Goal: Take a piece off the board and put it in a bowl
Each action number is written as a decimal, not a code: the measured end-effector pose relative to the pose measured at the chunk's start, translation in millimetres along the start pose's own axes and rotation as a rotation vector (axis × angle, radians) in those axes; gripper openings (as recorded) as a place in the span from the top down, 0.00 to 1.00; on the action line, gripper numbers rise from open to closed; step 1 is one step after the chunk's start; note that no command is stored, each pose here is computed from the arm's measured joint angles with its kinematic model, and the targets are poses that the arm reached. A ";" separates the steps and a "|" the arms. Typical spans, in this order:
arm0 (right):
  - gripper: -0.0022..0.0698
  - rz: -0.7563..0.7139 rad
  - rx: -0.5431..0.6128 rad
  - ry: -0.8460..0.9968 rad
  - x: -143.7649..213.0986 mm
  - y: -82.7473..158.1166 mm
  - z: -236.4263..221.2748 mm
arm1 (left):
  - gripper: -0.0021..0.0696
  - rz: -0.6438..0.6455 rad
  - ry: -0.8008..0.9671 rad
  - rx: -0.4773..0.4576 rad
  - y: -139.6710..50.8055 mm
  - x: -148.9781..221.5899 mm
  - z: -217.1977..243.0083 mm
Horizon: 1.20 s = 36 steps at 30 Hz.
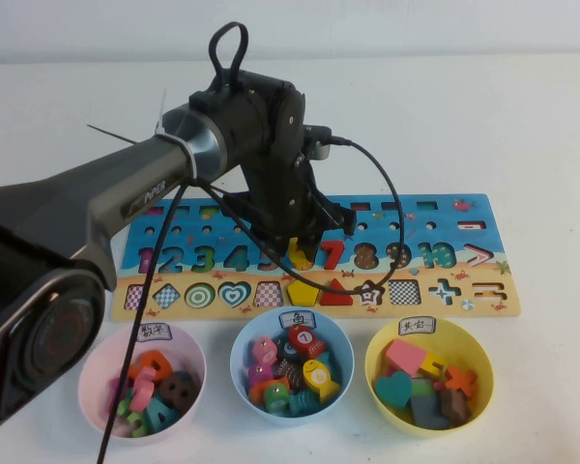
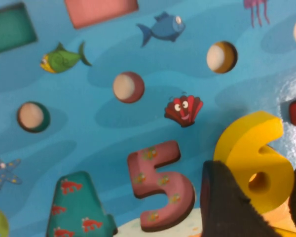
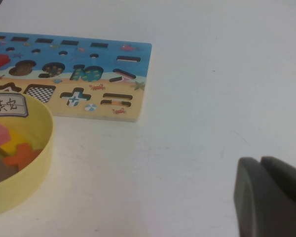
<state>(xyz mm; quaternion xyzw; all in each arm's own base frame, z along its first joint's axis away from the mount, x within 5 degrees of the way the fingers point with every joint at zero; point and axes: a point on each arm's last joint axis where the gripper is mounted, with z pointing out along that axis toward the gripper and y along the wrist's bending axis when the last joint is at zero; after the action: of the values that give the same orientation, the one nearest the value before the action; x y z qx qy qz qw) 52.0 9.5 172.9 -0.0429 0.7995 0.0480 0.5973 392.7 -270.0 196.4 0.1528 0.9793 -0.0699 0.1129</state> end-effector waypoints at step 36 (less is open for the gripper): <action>0.99 0.000 0.000 0.000 0.0 0.0 0.0 | 0.64 0.172 0.009 -0.012 30.5 122.2 -136.4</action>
<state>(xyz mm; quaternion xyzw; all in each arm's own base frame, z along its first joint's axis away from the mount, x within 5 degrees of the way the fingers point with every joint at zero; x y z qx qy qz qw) 52.0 9.5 172.9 -0.0429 0.7995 0.0480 0.5973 261.7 -183.1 295.2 0.2358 0.9635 -0.0534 0.1150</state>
